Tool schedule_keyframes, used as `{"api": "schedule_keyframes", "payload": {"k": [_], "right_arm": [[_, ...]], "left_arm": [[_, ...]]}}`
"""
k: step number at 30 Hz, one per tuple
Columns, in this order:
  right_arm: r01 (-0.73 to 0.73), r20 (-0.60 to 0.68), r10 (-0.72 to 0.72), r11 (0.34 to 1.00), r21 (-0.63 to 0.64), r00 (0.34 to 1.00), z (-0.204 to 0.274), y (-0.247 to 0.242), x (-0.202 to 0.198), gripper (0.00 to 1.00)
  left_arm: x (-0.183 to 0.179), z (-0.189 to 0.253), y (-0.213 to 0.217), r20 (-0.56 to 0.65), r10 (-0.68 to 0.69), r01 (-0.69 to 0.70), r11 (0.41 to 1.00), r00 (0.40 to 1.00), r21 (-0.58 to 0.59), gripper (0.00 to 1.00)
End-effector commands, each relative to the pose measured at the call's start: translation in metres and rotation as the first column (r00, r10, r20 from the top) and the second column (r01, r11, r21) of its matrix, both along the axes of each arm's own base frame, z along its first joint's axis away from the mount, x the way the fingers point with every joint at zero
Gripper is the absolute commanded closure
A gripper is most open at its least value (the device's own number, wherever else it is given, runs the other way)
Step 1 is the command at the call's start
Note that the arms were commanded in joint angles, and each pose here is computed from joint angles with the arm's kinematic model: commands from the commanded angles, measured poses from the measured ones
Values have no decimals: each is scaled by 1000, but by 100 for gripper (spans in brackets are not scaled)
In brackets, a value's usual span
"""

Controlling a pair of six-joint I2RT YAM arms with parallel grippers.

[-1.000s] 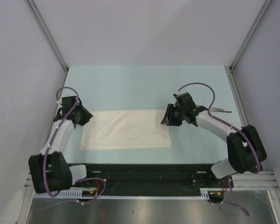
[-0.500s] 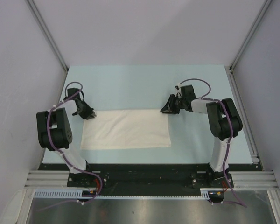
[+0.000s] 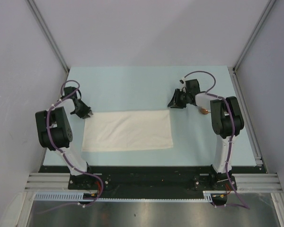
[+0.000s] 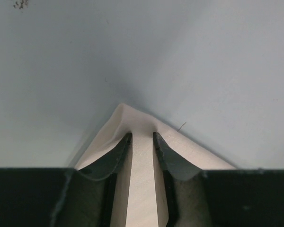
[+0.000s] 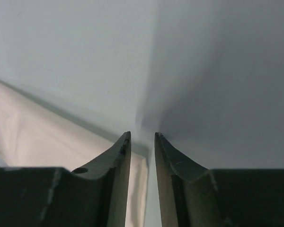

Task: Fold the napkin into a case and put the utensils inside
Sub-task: Smooth out the rectangle-folded napkin at the center of the board.

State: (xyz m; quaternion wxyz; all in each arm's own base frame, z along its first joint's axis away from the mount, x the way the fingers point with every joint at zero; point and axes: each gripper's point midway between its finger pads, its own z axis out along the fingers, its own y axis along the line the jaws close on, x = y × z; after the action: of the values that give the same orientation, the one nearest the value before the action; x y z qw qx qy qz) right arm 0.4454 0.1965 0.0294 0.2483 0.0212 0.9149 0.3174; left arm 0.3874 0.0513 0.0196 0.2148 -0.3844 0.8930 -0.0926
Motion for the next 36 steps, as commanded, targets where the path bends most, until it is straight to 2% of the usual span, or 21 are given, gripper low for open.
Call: {"api": "schedule_keyframes", "payload": {"k": [1, 3, 5, 6, 7, 11, 12, 14, 15, 16, 17, 18, 20, 25, 28, 33, 36], "right_arm": [[47, 84, -35, 986, -157, 996, 28, -25, 18, 66], [62, 80, -46, 976, -207, 996, 41, -26, 13, 62], [61, 78, -44, 968, -242, 996, 58, -24, -1, 55], [90, 70, -73, 954, -284, 995, 57, -31, -6, 52], [96, 50, -85, 946, -308, 995, 57, -34, -16, 44], [95, 33, -89, 948, -303, 996, 61, -28, -47, 37], [57, 27, -52, 966, -251, 998, 64, -17, -61, 36], [36, 83, -28, 994, -101, 996, 77, 9, -57, 35], [-34, 56, 34, 999, 3, 998, 81, 31, -67, 35], [-65, 81, 59, 995, 72, 995, 88, 48, -64, 37], [-104, 48, 97, 981, 164, 994, 94, 66, -70, 38], [-117, 27, 114, 976, 185, 993, 84, 77, -70, 41], [-152, 27, 150, 962, 225, 988, 88, 105, -69, 45], [-190, -15, 207, 922, 338, 978, 56, 142, -66, 62], [-185, -35, 216, 901, 393, 976, 46, 147, -65, 68], [-126, -84, 167, 925, 357, 982, 15, 123, -58, 69], [-81, -125, 130, 937, 341, 984, -3, 104, -56, 69]], "left_arm": [[0, 27, 6, 56, -43, 37, 994, 998, 100, 68], [4, 55, -10, 114, -96, 80, 988, 989, 131, 66], [4, 70, -25, 144, -142, 120, 981, 979, 150, 65], [5, 78, -47, 164, -202, 177, 972, 966, 152, 64], [5, 89, -60, 192, -237, 208, 965, 952, 161, 64], [1, 97, -138, 225, -416, 387, 908, 881, 161, 69], [-4, 98, -170, 248, -478, 467, 878, 843, 104, 73], [-1, 88, -200, 287, -488, 508, 862, 824, 8, 78], [-1, 83, -214, 303, -501, 535, 844, 810, -34, 80], [1, 86, -231, 342, -501, 563, 819, 795, -110, 83], [1, 73, -238, 323, -504, 568, 810, 801, -147, 84], [3, 70, -244, 324, -495, 566, 805, 806, -176, 85], [5, 55, -252, 303, -495, 565, 795, 814, -220, 85], [4, 34, -268, 282, -494, 566, 759, 823, -323, 86], [7, 16, -260, 227, -483, 533, 783, 846, -320, 86], [10, -3, -223, 145, -405, 430, 848, 903, -311, 87], [15, -4, -200, 142, -365, 392, 870, 920, -299, 87]]}}
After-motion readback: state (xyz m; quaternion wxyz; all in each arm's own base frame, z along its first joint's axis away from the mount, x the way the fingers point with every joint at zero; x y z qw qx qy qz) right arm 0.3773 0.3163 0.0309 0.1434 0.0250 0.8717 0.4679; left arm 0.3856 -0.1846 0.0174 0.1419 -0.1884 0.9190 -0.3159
